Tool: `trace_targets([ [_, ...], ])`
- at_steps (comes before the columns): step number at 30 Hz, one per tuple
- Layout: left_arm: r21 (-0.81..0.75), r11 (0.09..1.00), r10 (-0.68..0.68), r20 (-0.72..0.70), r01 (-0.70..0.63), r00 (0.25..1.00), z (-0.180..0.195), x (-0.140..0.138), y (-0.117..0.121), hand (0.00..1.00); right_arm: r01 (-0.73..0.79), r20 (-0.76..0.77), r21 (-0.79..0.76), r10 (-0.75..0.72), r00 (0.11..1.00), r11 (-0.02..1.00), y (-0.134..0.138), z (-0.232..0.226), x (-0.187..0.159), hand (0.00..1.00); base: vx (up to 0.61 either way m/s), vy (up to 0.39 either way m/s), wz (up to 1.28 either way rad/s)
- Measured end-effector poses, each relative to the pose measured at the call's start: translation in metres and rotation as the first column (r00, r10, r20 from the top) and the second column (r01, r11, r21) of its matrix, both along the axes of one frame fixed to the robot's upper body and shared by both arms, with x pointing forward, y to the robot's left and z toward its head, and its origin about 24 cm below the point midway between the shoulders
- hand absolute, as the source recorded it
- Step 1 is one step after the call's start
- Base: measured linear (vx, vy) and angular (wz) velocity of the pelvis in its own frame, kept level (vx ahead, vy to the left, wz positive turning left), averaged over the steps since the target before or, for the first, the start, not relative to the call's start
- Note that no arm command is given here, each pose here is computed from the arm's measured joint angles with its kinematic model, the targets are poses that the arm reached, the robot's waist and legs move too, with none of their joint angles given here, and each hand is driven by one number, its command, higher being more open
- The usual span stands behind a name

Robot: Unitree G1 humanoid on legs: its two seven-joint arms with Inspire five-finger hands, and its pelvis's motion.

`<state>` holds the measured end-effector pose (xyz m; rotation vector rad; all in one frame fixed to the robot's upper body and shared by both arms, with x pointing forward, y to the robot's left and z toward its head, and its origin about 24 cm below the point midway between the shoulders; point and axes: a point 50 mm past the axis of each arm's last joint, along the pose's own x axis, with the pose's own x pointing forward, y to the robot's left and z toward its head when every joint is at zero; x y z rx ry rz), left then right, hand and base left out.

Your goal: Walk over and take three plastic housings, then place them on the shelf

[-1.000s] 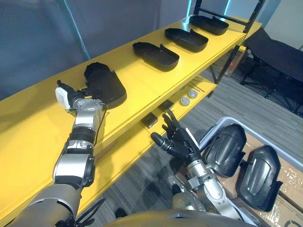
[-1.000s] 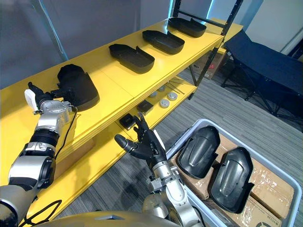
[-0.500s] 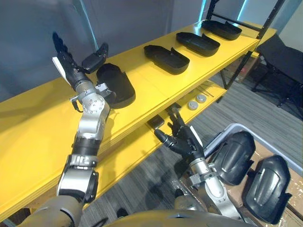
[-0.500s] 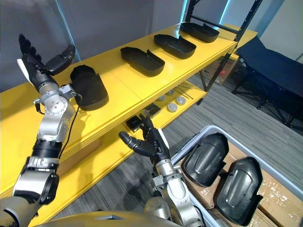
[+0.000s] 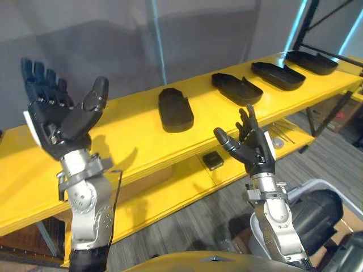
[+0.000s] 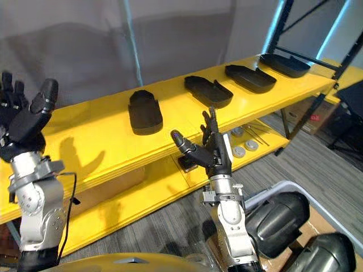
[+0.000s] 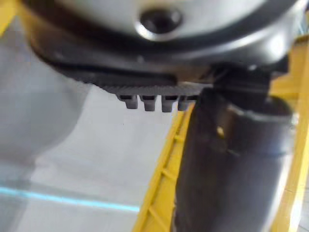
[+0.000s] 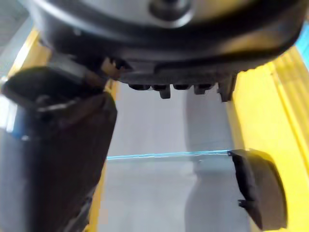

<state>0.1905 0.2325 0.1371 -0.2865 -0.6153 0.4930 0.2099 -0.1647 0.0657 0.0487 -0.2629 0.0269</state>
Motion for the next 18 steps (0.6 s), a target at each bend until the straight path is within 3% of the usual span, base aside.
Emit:
trace_targets([
  [4,0.012,0.999,0.039,-0.087,-0.038,0.995,-0.018,-0.017,0.011,1.0,0.01,0.017,-0.008,-0.01,1.0,1.0,-0.005,0.004,0.003,1.0,0.02,-0.002,0.24],
  [9,0.048,0.999,-0.002,-0.151,0.01,0.988,-0.029,-0.024,0.011,1.0,-0.064,0.085,-0.022,0.066,0.994,0.998,0.005,0.018,0.015,1.0,0.0,-0.003,0.16],
  [18,0.093,0.996,0.051,-0.348,-0.019,0.936,-0.057,-0.02,0.011,1.0,-0.31,0.12,-0.085,0.319,0.94,0.947,0.061,0.031,0.044,1.0,-0.02,-0.001,0.12],
])
